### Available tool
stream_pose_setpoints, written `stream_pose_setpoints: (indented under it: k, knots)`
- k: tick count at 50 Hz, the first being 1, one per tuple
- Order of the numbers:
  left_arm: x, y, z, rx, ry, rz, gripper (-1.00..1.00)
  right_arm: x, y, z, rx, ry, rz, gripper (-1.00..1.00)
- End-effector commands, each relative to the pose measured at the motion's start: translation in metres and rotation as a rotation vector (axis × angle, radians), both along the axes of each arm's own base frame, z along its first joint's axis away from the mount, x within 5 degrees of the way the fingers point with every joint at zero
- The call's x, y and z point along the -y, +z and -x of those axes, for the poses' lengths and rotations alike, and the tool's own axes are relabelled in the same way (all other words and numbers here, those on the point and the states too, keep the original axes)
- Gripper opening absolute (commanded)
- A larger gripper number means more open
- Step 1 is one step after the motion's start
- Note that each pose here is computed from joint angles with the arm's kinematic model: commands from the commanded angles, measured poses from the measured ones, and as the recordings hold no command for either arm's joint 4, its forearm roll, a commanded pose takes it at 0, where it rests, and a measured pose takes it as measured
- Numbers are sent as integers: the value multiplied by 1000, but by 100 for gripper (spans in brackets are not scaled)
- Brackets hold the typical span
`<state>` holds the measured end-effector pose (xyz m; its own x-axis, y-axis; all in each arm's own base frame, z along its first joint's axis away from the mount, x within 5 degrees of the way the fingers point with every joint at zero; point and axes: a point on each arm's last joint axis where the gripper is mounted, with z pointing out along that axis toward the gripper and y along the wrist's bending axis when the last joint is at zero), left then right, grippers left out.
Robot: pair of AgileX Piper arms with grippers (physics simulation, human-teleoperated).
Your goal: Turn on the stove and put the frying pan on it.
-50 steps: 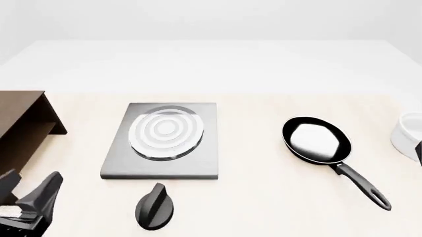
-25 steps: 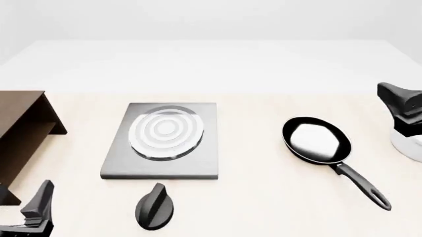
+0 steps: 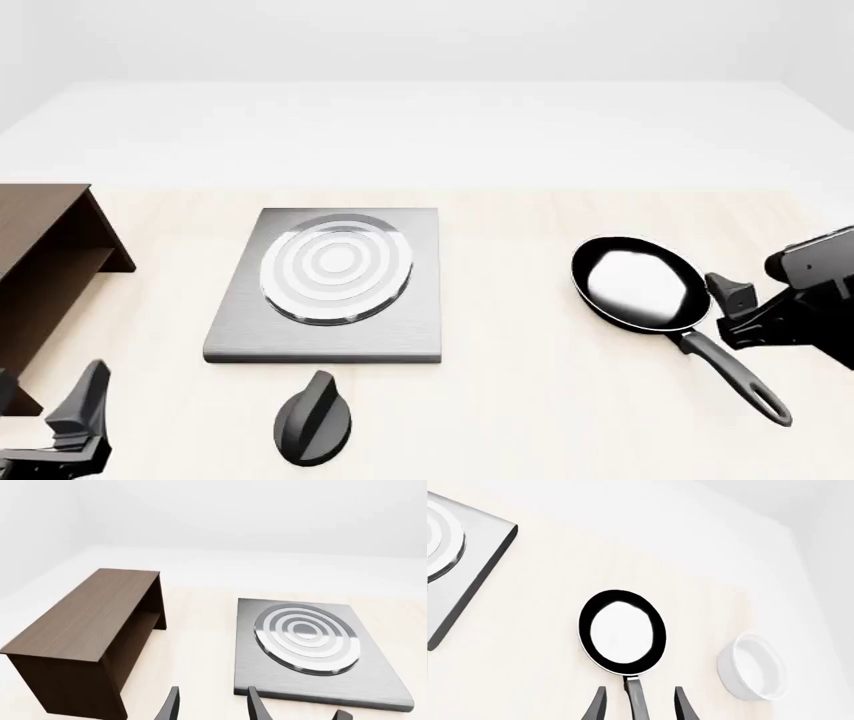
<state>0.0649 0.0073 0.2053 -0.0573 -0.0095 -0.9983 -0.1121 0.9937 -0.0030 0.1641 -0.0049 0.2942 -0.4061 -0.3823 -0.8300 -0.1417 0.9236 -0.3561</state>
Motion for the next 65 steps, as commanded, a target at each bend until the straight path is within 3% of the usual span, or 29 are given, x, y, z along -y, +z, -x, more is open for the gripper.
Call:
stream_pose_setpoints:
  k: [1,8,16,20,39,60,62,65]
  knots:
    - [-1,-2,-5,-14,9,25,100,5,-58,5,-94,-25,14,100]
    - [0,-4,5,-16,7,27,100,14,-81,-2,-127,-51,53,100]
    - [1,-2,10,-17,6,27,100,18,-93,-11,-133,-72,45,100]
    - [1,-1,10,-19,2,30,100,25,-110,-12,-152,-82,82,100]
    - [0,-3,2,-25,-2,26,100,32,-135,-22,-169,-104,86,100]
    - [0,-4,-3,-33,3,26,100,42,-170,-34,-208,-104,139,100]
    - [0,-4,-2,-34,5,29,100,42,-169,-38,-211,-114,113,100]
    - [0,-4,0,-33,6,31,100,44,-172,-39,-211,-116,120,100]
